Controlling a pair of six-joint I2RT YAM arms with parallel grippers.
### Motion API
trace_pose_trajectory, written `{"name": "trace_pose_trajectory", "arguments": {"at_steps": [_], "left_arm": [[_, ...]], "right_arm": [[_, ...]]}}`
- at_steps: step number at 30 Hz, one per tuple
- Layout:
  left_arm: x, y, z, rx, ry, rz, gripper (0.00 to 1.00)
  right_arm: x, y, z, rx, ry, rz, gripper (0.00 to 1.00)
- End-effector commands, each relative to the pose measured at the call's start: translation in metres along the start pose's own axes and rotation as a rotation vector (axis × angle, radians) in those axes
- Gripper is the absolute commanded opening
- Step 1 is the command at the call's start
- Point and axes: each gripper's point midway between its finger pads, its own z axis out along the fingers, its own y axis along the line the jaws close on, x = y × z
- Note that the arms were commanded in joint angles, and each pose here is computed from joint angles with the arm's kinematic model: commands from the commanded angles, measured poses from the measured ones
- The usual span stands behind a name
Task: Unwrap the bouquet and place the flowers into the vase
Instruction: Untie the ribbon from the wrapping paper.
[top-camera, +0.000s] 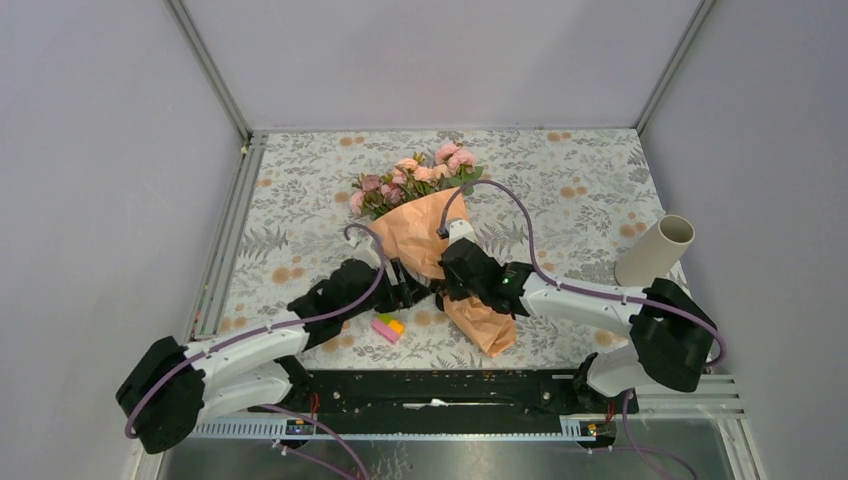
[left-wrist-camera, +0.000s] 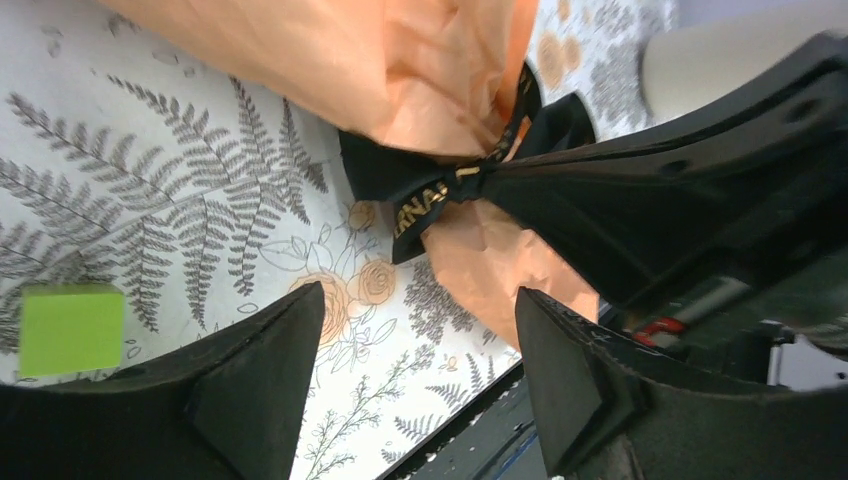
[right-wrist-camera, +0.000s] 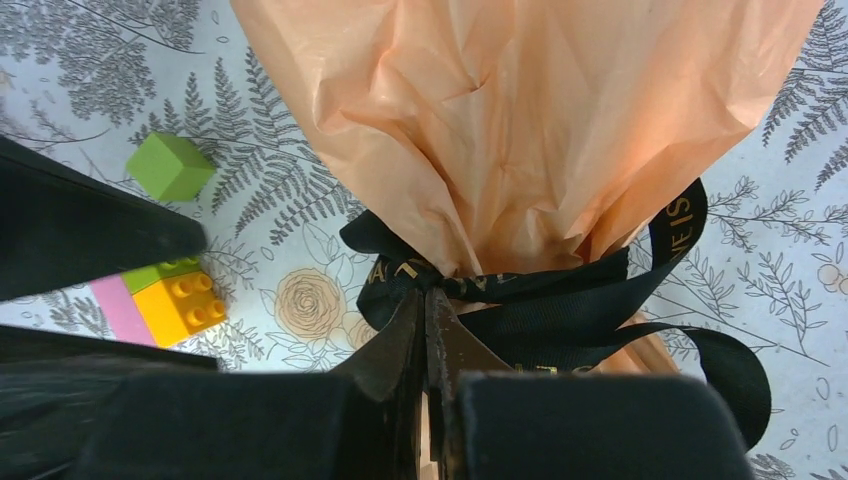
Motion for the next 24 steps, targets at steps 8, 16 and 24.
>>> {"name": "trace_pose_trajectory", "arguments": {"at_steps": [8, 16, 24], "left_arm": [[0.002, -0.031, 0.035, 0.059, -0.075, -0.005, 0.61], [0.005, -0.021, 0.05, -0.014, -0.098, -0.008, 0.48], [0.003, -0.03, 0.061, 0.019, -0.118, -0.013, 0.45]], "right_arm": [[-0.034, 0.007, -0.022, -0.105, -0.127, 0.121, 0.0], [-0.032, 0.004, -0.025, -0.105, -0.129, 0.147, 0.0], [-0.021, 0.003, -0.022, -0.111, -0.105, 0.178, 0.0]]}}
